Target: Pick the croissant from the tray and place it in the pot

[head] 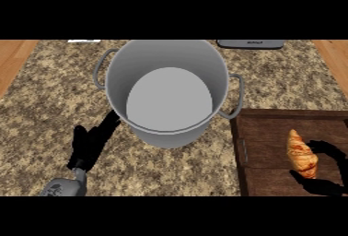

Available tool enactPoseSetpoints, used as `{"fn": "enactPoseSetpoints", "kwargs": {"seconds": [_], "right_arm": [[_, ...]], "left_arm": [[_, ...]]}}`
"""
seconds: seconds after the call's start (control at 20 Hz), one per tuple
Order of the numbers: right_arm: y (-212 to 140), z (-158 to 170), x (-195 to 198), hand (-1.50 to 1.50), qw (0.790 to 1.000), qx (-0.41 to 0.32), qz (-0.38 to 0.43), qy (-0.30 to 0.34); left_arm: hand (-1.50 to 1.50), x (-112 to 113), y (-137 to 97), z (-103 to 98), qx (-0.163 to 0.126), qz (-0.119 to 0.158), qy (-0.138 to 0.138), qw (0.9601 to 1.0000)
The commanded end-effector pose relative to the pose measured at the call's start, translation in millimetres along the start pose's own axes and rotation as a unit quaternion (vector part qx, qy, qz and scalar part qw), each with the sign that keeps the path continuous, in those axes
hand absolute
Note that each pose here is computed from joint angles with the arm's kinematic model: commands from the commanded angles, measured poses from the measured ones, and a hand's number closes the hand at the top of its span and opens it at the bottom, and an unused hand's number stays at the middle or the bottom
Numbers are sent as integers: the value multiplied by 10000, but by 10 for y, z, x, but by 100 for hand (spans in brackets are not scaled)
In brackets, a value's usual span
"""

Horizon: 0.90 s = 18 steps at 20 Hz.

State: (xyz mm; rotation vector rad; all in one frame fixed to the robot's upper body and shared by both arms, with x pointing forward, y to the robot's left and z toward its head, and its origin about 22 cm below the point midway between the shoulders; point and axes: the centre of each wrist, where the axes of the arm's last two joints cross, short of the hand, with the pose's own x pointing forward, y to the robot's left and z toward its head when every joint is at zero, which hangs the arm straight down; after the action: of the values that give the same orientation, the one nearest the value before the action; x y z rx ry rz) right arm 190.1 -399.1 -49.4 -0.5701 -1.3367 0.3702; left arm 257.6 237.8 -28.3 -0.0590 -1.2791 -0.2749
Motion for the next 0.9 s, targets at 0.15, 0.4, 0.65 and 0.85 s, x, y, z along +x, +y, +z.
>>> {"fn": "enactPoseSetpoints", "kwargs": {"seconds": [0.15,0.4,0.65,0.85], "right_arm": [[133,-97,-117,150,9992,-222,-38,-321],[523,-374,215,150,9808,948,-961,-1410],[429,-718,444,150,9486,1609,-1533,-2252],[452,-1012,545,150,9486,1540,-1277,-2452]], "left_arm": [[0,12,26,66,39,8,43,10000],[0,109,15,-50,-104,-112,-102,9998],[0,148,-34,-69,-173,-114,-115,9997],[0,110,-111,-97,-72,-52,9,10000]]}}
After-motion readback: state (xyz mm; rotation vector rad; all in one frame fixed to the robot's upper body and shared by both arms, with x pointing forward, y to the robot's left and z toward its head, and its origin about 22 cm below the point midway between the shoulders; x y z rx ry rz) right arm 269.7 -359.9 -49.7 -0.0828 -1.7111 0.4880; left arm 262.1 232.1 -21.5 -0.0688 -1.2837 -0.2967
